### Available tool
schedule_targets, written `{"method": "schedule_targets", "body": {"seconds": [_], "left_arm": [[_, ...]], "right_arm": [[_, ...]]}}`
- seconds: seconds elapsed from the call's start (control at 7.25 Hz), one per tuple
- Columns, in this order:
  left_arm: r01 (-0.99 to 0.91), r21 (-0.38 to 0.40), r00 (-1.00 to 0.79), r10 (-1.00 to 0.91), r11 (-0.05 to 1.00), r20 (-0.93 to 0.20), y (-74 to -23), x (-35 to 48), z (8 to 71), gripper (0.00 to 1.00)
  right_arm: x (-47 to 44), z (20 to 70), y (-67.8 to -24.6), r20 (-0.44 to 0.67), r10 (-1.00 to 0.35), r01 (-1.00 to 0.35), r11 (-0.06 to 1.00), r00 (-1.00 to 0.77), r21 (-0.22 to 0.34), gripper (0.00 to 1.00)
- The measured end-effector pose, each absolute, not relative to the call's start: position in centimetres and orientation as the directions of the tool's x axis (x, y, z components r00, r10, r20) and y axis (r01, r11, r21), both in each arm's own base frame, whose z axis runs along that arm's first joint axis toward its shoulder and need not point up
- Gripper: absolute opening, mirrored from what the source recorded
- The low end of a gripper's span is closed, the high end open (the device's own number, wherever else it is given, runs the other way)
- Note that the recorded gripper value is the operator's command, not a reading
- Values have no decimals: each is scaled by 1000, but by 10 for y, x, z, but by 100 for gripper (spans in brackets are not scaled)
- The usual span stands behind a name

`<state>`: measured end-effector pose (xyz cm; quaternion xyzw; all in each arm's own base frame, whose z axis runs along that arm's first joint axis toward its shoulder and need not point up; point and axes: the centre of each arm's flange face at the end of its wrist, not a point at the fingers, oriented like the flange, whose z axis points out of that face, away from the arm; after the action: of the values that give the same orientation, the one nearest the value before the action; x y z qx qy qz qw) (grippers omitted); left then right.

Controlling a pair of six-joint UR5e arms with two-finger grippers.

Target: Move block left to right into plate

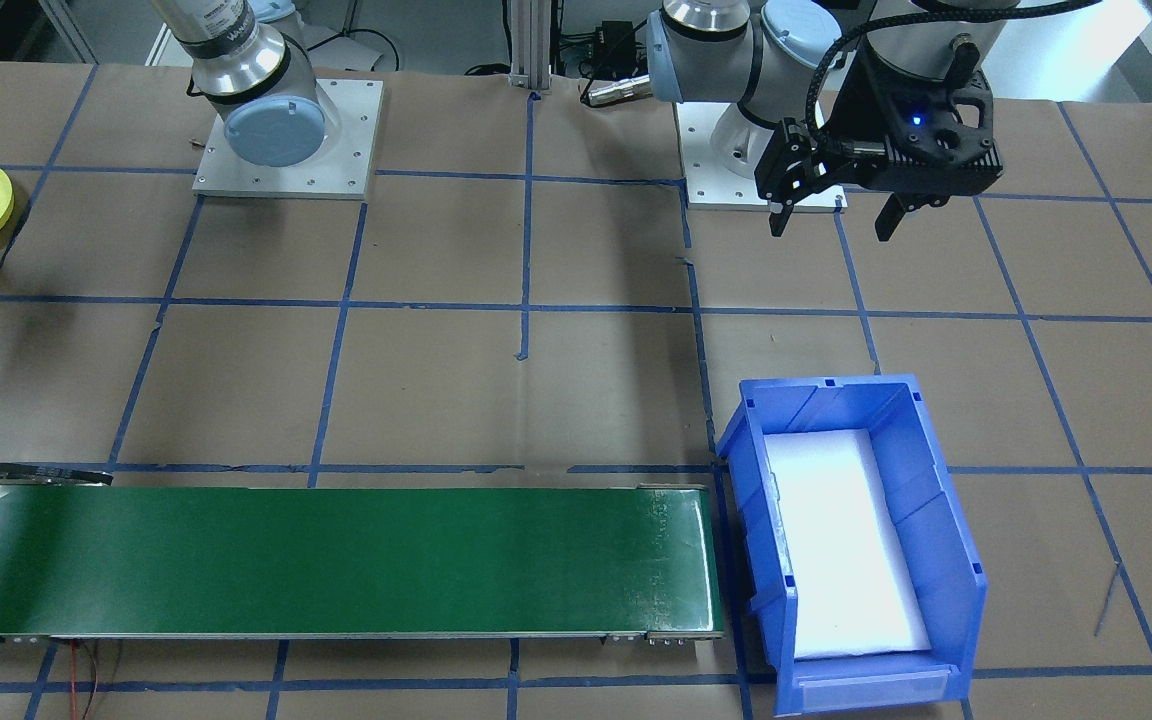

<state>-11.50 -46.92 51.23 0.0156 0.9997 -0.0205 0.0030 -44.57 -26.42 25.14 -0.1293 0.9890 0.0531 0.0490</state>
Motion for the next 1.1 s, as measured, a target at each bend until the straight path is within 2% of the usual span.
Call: {"method": "schedule_targets", "body": {"seconds": [0.14, 0.41, 0.83, 0.97, 1.1], "left_arm": [[31, -41, -999, 31, 999, -7, -469, -115, 512, 100], [31, -41, -999, 31, 999, -7, -469, -115, 512, 100], [31, -41, -999, 31, 999, -5, -470, -115, 512, 100], [31, -40, -999, 31, 999, -6, -470, -115, 512, 100], [31, -41, -999, 31, 999, -6, -470, -115, 512, 100]], "right_arm": [[-449, 239, -244, -132, -246, -256, 964, -960, 68, 100], [-455, 230, -225, -149, -245, -254, 967, -958, 40, 100], [-458, 241, -227, -121, -214, -220, 975, -969, 35, 100], [-451, 247, -245, -106, -204, -208, 978, -973, 31, 100], [-431, 255, -286, -88, -227, -229, 973, -970, 19, 100]]}}
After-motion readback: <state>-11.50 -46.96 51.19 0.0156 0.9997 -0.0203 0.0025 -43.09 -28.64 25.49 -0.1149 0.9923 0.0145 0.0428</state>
